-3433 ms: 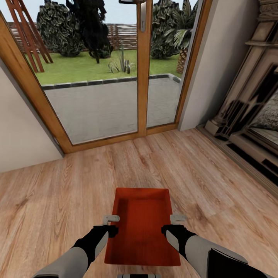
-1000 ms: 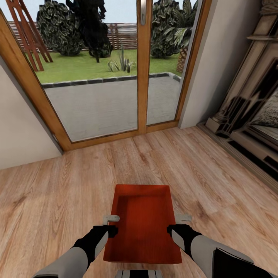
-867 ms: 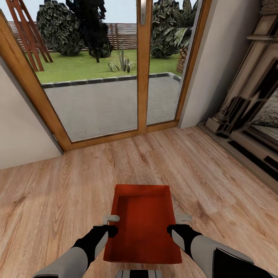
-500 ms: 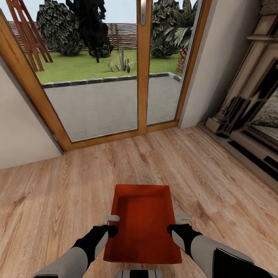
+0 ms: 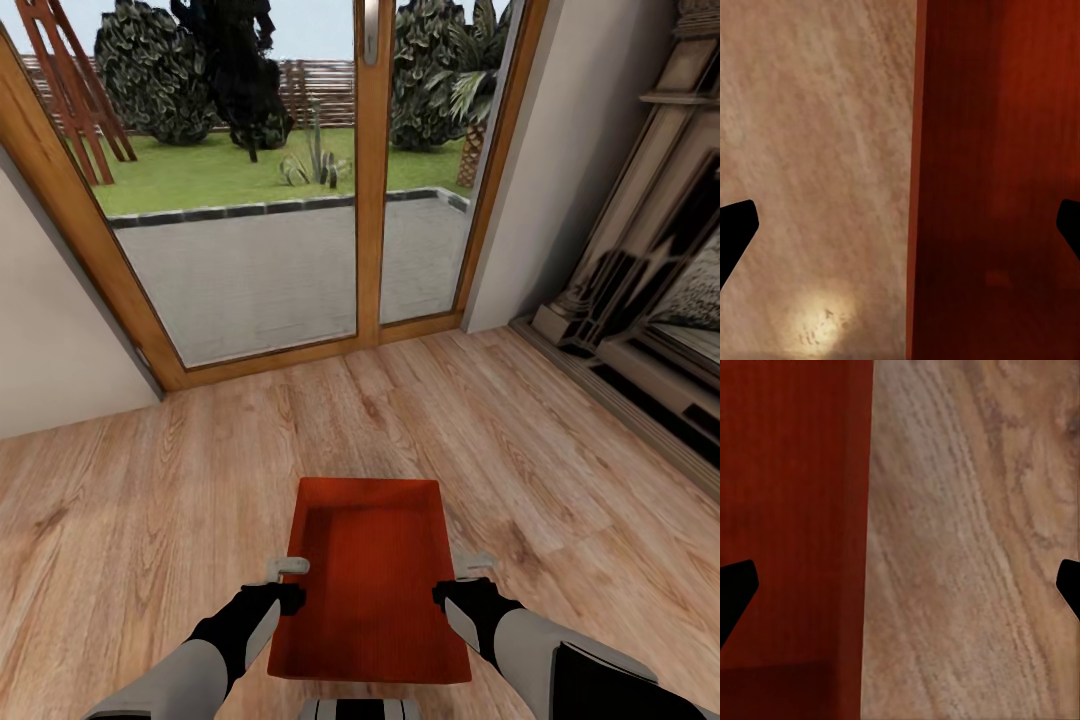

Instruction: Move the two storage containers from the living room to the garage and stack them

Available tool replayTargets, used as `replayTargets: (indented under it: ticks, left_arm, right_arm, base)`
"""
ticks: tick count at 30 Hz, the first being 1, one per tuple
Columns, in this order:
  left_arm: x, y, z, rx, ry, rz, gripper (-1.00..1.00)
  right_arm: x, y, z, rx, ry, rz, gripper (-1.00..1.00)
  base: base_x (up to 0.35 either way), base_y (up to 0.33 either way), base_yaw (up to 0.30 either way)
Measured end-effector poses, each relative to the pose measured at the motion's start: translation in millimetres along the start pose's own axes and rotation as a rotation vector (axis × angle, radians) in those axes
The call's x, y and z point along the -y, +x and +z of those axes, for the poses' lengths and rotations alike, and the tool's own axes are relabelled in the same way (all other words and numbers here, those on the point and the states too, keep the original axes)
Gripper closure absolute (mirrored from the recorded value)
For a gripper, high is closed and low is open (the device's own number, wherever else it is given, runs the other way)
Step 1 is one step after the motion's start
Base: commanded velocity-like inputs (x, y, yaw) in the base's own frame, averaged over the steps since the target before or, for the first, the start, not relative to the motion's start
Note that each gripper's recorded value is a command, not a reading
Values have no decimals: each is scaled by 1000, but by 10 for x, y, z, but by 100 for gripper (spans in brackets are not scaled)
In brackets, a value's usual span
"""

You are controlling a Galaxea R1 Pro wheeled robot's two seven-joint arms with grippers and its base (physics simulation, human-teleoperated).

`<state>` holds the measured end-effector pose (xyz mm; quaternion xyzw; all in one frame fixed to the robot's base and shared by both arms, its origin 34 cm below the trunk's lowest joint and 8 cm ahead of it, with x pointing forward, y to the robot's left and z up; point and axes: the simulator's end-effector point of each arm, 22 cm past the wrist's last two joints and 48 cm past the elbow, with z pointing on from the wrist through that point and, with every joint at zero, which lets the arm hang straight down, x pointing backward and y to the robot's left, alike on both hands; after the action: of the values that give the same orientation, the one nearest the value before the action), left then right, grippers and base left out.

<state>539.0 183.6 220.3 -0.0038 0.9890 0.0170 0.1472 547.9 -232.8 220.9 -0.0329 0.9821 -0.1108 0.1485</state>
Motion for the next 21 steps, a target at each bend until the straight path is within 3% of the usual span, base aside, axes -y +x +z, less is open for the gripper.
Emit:
replayTargets:
  ticks: [21]
  left_arm:
    - [0, 0, 0, 0, 0, 0, -100]
  right_arm:
    - [-90, -48, -22, 19, -12, 7, -100]
  base:
    - [0, 0, 0]
